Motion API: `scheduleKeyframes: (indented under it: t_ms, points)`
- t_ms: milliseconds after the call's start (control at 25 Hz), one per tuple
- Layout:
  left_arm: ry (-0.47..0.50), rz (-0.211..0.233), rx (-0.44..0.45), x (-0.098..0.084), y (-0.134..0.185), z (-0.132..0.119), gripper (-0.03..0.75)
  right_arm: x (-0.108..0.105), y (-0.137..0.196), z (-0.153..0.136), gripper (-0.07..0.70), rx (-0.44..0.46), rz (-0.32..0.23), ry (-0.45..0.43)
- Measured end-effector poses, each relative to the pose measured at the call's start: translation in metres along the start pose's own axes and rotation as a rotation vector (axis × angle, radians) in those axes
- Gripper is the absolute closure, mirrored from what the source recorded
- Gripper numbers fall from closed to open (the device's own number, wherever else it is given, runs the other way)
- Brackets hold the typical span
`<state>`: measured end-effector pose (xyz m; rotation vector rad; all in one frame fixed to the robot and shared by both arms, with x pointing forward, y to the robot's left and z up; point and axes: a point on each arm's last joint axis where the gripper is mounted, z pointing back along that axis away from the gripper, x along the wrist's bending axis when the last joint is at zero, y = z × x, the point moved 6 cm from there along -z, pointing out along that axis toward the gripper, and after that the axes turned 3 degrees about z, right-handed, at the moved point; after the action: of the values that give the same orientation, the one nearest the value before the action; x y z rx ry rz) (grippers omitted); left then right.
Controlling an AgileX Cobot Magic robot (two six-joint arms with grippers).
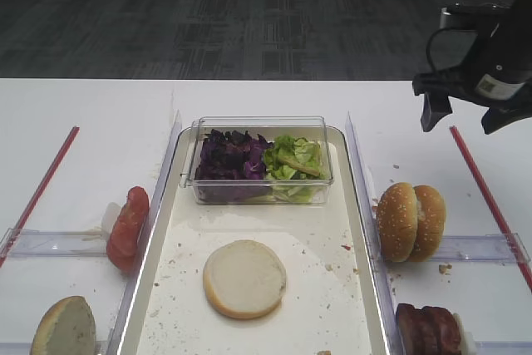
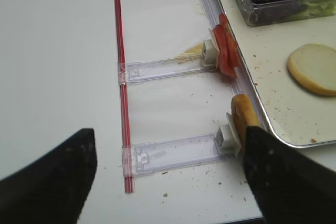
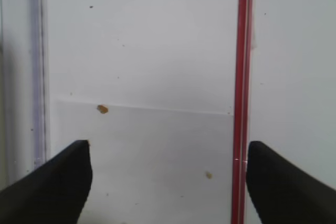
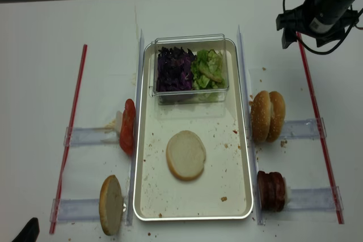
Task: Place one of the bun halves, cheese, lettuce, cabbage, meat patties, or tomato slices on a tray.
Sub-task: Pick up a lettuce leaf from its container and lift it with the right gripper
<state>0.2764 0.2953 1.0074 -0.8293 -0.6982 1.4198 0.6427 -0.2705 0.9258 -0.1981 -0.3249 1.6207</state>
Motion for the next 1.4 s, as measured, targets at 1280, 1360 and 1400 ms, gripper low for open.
scheduleKeyframes:
  t_ms: [1280, 1360, 1400]
  points:
    - [0.002, 0.001, 0.0, 0.0, 0.0, 0.0, 0.151, 0.201, 0.009, 0.036, 0.05, -0.073, 0.451, -0.222]
    - [0.002, 0.001, 0.0, 0.0, 0.0, 0.0, 0.151, 0.202, 0.009, 0.037, 0.053, -0.074, 0.452, -0.223]
    - [0.002, 0.001, 0.0, 0.0, 0.0, 0.0, 0.152, 0.202, 0.009, 0.037, 0.053, -0.074, 0.452, -0.223]
